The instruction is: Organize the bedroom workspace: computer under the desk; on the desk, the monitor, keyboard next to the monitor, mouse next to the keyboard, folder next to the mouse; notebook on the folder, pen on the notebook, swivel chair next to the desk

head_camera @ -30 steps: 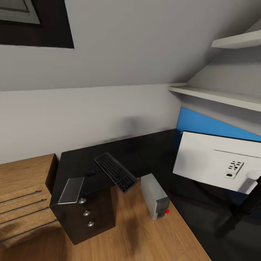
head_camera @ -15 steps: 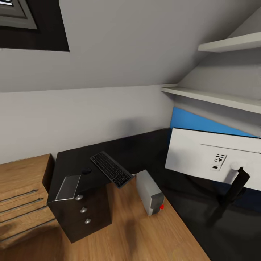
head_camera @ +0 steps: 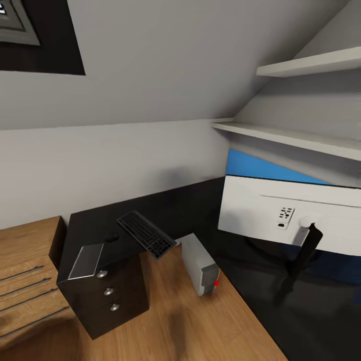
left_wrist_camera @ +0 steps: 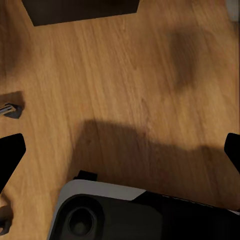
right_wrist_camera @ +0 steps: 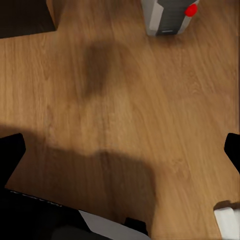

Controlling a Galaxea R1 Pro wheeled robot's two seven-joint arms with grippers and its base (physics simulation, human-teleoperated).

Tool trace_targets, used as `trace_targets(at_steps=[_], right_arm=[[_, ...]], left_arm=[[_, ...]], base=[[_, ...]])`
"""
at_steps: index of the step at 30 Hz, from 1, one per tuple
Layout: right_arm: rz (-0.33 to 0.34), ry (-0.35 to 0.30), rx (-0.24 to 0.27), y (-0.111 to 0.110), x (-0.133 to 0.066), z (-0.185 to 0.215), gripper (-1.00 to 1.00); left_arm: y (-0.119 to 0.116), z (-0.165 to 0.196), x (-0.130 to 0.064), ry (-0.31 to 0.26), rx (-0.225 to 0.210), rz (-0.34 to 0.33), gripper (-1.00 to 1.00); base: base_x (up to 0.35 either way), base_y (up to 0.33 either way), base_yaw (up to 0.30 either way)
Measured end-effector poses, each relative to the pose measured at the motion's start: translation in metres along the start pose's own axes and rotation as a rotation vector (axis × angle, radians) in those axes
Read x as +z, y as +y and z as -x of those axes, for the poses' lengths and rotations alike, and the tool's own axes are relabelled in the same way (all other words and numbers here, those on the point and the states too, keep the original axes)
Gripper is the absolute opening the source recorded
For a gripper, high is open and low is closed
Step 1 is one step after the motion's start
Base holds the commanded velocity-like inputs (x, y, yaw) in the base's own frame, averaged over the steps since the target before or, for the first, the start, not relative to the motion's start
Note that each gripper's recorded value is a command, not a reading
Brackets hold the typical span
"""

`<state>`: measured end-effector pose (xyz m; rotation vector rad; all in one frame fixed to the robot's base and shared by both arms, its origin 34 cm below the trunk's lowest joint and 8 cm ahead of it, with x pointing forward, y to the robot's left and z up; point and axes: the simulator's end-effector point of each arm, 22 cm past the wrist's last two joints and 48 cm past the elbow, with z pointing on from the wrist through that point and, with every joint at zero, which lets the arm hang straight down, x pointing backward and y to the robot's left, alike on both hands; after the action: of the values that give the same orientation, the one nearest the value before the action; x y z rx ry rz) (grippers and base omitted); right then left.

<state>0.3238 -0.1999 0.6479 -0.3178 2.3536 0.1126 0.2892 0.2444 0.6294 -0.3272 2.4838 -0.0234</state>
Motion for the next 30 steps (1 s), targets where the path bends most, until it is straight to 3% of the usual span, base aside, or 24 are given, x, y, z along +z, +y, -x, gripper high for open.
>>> trace_targets(at_steps=[16, 30], right_arm=[[-0.003, -0.013, -0.002, -0.0012, 0.0011, 0.0050, 1.00], [-0.002, -0.012, -0.001, -0.0001, 0.0011, 0.0050, 1.00]], left_arm=[[-0.0013, 0.0049, 0.0011, -0.013, -0.001, -0.003, 1.00], [-0.0013, 0.0048, 0.0010, -0.012, -0.001, -0.003, 1.00]], base=[[-0.109, -0.118, -0.177], [-0.012, -0.012, -0.243]])
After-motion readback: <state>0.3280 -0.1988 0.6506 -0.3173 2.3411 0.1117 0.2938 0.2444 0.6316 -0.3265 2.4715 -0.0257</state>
